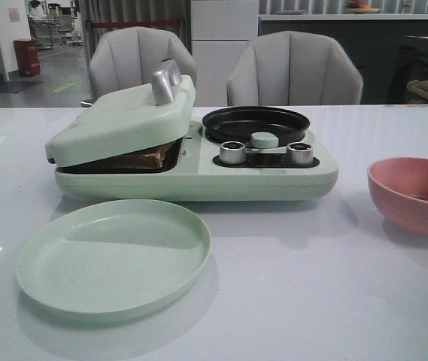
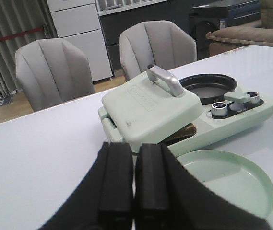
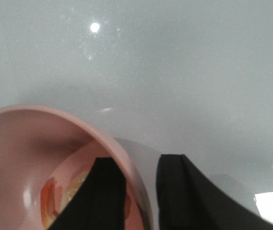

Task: Make breakfast with bread and shrimp
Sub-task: 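Grasp the pink bowl rim with the right gripper and lift it, then tilt the pink bowl over the black pan to pour the shrimp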

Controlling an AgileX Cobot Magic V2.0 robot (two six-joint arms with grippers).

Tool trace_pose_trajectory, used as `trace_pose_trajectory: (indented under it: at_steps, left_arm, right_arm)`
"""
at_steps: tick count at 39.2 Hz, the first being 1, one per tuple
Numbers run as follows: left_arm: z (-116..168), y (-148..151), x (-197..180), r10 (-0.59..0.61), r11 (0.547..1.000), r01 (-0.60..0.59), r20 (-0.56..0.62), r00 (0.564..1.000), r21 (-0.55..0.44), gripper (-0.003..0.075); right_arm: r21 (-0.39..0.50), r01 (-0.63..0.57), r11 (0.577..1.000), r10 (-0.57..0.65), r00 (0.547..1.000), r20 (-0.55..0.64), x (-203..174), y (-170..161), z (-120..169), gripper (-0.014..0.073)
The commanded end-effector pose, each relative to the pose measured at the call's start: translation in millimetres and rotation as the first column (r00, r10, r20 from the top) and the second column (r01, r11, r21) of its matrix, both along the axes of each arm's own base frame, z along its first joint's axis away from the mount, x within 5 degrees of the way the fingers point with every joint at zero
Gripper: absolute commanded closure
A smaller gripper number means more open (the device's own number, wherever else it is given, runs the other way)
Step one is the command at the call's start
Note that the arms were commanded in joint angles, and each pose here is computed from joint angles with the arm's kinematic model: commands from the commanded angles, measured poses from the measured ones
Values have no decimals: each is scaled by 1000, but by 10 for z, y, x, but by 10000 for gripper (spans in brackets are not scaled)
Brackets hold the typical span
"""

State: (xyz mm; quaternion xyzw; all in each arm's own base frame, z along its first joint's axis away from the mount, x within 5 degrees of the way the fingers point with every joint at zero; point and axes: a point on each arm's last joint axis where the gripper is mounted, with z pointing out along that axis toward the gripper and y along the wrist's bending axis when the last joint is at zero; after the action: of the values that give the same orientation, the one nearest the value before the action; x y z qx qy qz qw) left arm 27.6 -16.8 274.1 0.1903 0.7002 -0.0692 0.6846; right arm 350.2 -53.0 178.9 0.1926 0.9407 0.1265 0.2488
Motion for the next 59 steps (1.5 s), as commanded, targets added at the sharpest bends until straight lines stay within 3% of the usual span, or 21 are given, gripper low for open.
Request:
trace_pose_trajectory:
  at_steps: [1, 4, 19, 32, 39, 43, 50, 59]
  left_arm:
    - [143, 8, -10, 6, 999, -3, 69, 998, -51, 606]
    - [143, 8, -10, 6, 999, -3, 69, 998, -51, 606]
    - [153, 25, -70, 7, 998, -1, 105, 994, -61, 606]
    - [143, 24, -60, 8, 998, -2, 103, 995, -61, 606]
    - [143, 24, -60, 8, 998, -2, 103, 995, -61, 607]
    - [143, 24, -60, 8, 998, -2, 103, 995, -61, 606]
    - [143, 24, -60, 8, 998, -2, 103, 995, -61, 606]
    - [143, 24, -60, 8, 998, -2, 103, 995, -61, 606]
  right_arm:
    - [-3, -20, 1000, 20, 999, 50, 91, -6, 189, 433]
    - [5, -27, 1000, 27, 999, 39, 124, -6, 170, 485]
    - [2, 14, 1000, -14, 997, 81, 170, -64, 222, 481]
    - [-33, -93, 995, 98, 958, 268, 535, 130, 945, 481]
    - [-188, -201, 961, 264, 868, 421, 715, 561, 1374, 481]
    - [-260, -193, 946, 305, 800, 517, 782, 798, 1527, 481]
    - [-292, -125, 948, 291, 707, 644, 874, 1076, 1599, 481]
    - [-315, -37, 948, 269, 620, 737, 1002, 1266, 1530, 481]
